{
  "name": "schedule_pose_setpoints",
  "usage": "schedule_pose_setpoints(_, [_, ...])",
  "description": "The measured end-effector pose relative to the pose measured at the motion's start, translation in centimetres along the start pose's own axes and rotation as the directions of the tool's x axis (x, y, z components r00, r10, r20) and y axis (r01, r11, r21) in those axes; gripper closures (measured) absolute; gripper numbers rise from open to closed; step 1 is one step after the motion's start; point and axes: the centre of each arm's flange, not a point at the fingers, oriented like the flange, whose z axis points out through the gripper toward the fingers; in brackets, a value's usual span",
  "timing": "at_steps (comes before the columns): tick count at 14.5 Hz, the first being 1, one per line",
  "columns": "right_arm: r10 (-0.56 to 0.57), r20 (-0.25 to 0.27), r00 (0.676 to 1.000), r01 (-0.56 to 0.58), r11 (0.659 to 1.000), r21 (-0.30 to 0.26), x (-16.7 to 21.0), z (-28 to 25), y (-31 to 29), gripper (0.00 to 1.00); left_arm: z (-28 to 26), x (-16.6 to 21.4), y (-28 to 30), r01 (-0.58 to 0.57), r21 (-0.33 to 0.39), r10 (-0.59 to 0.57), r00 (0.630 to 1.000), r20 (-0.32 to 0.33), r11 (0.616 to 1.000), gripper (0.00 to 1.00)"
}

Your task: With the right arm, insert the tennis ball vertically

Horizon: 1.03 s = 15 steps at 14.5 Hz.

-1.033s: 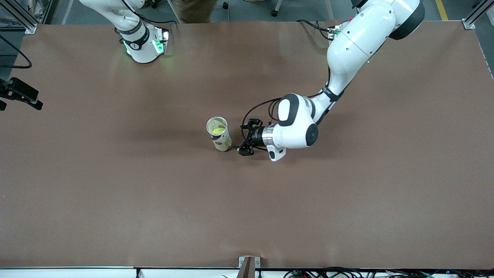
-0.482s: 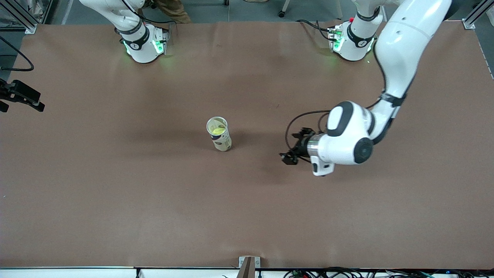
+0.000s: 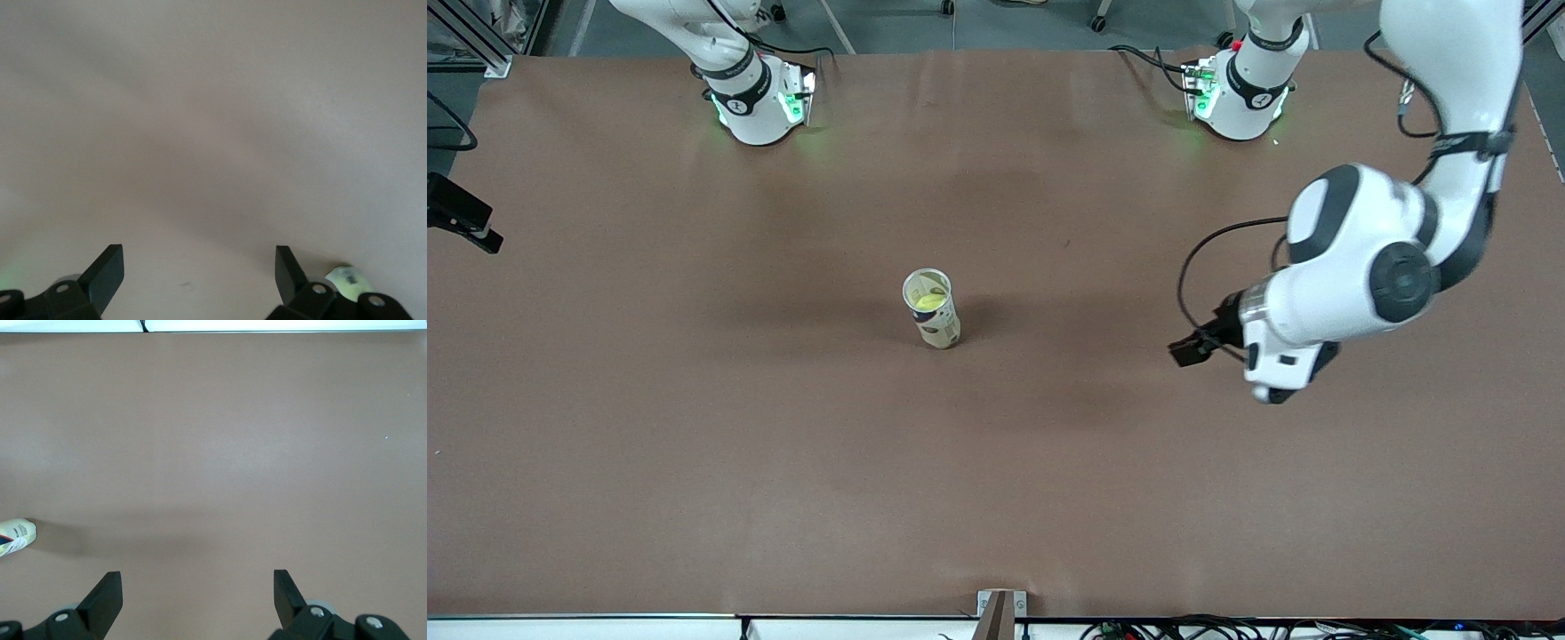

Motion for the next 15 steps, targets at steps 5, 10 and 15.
schedule_pose_setpoints(5, [-0.002,0.0,1.0,0.002,1.0,0.0,0.0,-0.1,-0.1,0.0,-9.9,4.5,-9.8,-0.14,0.003,0.14,0.988,-0.06,0.99,0.0])
schedule_pose_setpoints(10, [-0.003,0.0,1.0,0.003,1.0,0.0,0.0,0.0,-0.2,0.0,-15.2,5.2,-13.8,-0.257,0.108,0.267,0.96,-0.089,0.96,0.0])
schedule_pose_setpoints(15, [-0.004,0.0,1.0,0.004,1.0,0.001,0.0,0.0,-0.2,0.0,-16.2,3.5,-12.3,-0.352,0.186,0.368,0.928,-0.06,0.917,0.0])
